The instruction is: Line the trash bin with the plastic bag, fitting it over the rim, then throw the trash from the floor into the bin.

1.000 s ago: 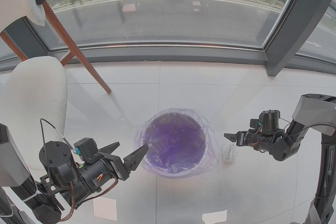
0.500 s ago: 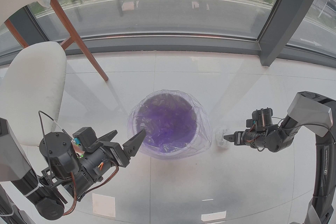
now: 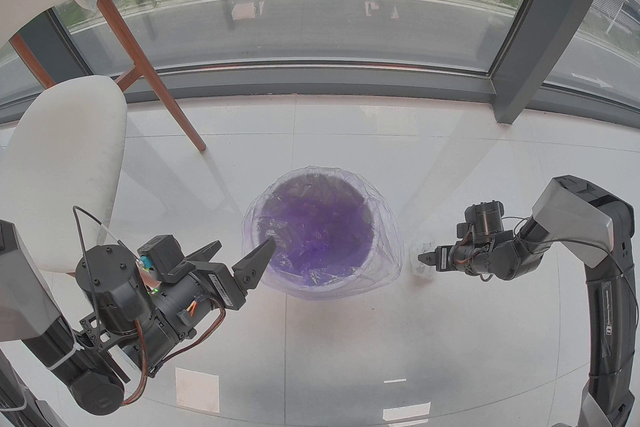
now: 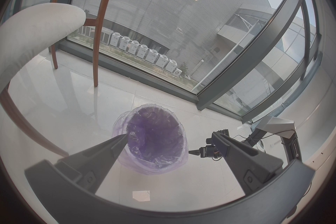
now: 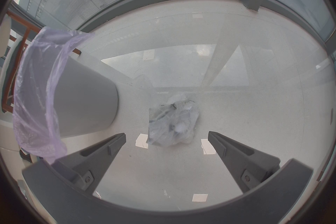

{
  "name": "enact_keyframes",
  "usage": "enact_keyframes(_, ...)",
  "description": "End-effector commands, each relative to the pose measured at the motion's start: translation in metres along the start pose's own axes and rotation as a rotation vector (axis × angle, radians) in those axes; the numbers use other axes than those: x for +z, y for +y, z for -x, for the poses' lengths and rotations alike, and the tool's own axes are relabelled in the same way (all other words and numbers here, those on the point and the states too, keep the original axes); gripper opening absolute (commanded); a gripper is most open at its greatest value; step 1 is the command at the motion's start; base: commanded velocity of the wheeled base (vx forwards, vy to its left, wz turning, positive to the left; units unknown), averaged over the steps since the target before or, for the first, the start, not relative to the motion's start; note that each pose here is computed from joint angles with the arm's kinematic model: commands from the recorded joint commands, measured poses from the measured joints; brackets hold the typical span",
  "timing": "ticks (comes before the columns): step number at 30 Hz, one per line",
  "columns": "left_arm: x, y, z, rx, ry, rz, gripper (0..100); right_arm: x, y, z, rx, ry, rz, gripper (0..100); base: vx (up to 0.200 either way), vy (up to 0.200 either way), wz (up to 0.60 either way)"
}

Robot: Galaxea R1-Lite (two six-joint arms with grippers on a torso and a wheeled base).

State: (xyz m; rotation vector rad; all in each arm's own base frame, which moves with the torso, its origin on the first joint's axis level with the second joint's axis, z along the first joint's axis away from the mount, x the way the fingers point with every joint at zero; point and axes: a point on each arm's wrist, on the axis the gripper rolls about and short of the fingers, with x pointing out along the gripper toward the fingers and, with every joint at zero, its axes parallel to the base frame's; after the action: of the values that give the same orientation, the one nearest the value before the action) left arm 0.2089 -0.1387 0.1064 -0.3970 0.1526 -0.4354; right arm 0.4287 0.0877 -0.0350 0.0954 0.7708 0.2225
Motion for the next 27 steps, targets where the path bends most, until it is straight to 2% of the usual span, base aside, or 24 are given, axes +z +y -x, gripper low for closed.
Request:
enact_keyframes(1,0.001,0.002,0.000,0.010,-0.003,-0.027,100,-0.003,0.000,-0.022,-0.009,0.015,0.020,100,0.000,0.000,0.00)
enact_keyframes(14,0.002,0.005,-0.001,0.020,-0.010,-0.051,100,0.007,0.008,-0.057,-0.052,0.060,0.035,100,0.000,0.000,0.00)
enact_keyframes(15,0.002,0.005,-0.001,0.020,-0.010,-0.051,100,0.008,0.007,-0.057,-0.053,0.059,0.034,0,0.000,0.000,0.00)
enact_keyframes(23,0.005,0.008,-0.001,0.034,-0.020,-0.048,100,0.010,0.008,-0.055,-0.051,0.053,0.032,0,0.000,0.000,0.00)
enact_keyframes(27,0.006,0.008,-0.001,0.034,-0.024,-0.047,100,0.030,0.010,-0.028,-0.053,0.012,0.009,0,0.000,0.000,0.00)
